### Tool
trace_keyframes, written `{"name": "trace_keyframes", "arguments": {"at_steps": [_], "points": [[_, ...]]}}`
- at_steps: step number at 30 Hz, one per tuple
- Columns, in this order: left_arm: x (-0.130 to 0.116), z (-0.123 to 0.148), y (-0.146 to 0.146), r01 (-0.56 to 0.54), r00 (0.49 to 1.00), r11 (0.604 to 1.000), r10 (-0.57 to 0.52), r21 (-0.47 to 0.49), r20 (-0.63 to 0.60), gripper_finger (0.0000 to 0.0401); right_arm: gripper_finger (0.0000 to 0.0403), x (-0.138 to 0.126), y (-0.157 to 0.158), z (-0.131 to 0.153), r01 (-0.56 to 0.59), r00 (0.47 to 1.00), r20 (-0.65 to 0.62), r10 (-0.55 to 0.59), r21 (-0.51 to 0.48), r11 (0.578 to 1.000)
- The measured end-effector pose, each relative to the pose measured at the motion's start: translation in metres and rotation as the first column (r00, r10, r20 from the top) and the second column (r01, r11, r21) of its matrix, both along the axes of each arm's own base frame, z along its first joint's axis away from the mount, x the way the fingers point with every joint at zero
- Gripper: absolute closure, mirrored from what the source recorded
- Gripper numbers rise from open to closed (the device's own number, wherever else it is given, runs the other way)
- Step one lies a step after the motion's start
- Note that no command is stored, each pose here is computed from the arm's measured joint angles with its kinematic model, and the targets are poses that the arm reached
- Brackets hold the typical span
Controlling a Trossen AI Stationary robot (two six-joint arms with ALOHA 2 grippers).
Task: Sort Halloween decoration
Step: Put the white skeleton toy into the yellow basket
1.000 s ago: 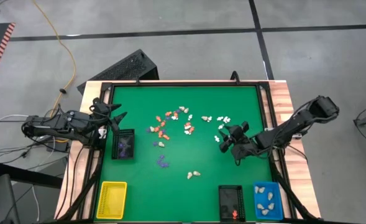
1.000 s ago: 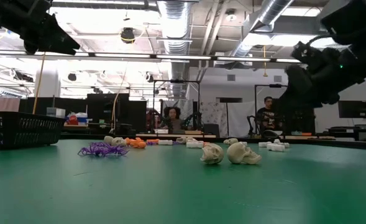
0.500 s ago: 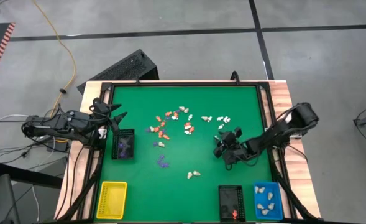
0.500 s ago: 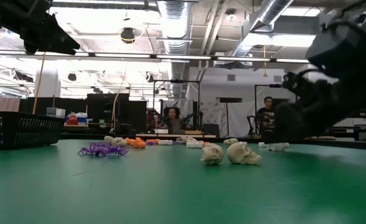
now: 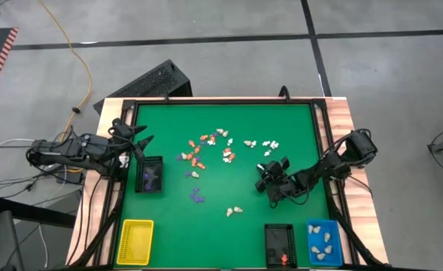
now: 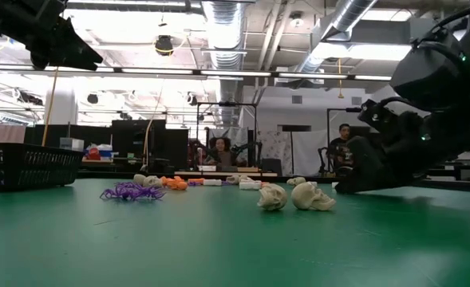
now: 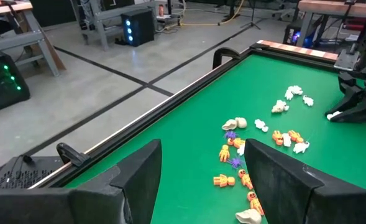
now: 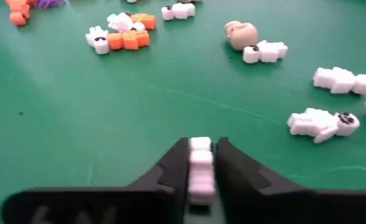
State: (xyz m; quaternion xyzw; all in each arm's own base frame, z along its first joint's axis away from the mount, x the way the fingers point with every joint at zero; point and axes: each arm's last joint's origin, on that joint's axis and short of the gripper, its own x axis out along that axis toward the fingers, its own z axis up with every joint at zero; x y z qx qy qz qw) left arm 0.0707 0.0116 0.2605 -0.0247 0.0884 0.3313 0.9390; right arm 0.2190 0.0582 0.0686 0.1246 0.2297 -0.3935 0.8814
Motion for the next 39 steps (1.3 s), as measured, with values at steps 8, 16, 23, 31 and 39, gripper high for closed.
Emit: {"name": "trace_keyframes", "arguments": {"at_steps": [8,16,23,31,39], "points": [[0.0,0.0,0.0,0.0,1.0,1.0,0.0,0.0,0.0,0.018,0.0369,0.006,0.0,0.004,-0.004,1.0,-0.001,0.004,-0.002,1.0],[0.0,0.0,0.0,-0.001,1.0,1.0,0.001,0.0,-0.001,0.018,0.0369,0.033,-0.001,0.031,-0.065,0.998,0.0,0.065,-0.061,0.996],[0.0,0.0,0.0,-0.001,1.0,1.0,0.001,0.0,0.0,0.018,0.0369,0.074,-0.01,0.074,-0.173,0.985,-0.008,0.173,-0.139,0.975],[0.0,0.0,0.0,-0.001,1.0,1.0,0.001,0.0,0.0,0.018,0.0369,0.119,-0.028,0.124,-0.326,0.942,0.02,0.336,-0.187,0.927],[0.0,0.0,0.0,-0.001,1.0,1.0,0.001,0.0,0.0,0.018,0.0369,0.14,-0.035,0.161,-0.432,0.884,0.084,0.459,-0.229,0.873]]}}
